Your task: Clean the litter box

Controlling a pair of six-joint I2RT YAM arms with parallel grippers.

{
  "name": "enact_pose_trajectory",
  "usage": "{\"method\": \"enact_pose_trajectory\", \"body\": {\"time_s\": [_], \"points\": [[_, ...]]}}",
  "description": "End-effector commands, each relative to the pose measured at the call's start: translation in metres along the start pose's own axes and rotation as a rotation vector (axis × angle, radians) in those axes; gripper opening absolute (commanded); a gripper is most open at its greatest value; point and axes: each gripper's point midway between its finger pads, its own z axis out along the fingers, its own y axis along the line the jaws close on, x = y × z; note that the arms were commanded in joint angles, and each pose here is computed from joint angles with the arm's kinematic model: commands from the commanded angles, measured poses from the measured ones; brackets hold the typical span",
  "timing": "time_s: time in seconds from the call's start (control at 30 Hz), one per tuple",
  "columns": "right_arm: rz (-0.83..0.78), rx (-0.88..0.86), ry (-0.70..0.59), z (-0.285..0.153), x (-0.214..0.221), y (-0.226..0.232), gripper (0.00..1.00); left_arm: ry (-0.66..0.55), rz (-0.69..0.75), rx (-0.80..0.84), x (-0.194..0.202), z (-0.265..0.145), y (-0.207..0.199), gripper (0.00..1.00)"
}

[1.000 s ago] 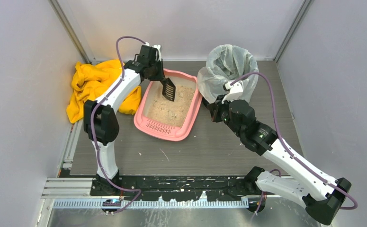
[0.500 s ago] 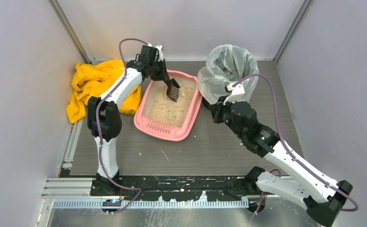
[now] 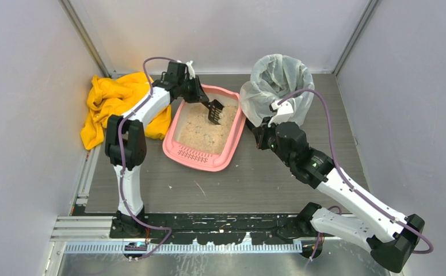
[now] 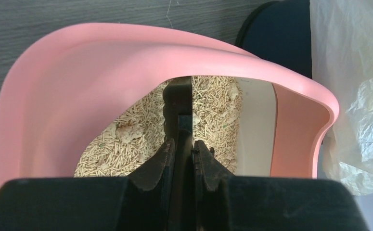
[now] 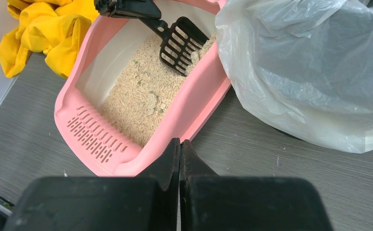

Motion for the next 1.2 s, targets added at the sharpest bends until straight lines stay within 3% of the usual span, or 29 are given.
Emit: {"method": "enact_pose_trajectory", "body": {"time_s": [0.0, 0.73, 1.17], "points": [[0.03, -0.013, -0.058, 0.003, -0.015, 0.005, 0.01, 0.127, -0.077, 0.114, 0.039, 0.009, -0.014, 0.0], [0.041, -0.022, -0.026, 0.016, -0.001, 0.008, 0.01, 0.026, -0.205, 0.218, 0.015, -0.053, -0.006, 0.0], [0.043, -0.025, -0.02, 0.018, 0.002, 0.009, 0.01, -0.059, -0.175, 0.216, -0.007, -0.091, -0.018, 0.0]]}}
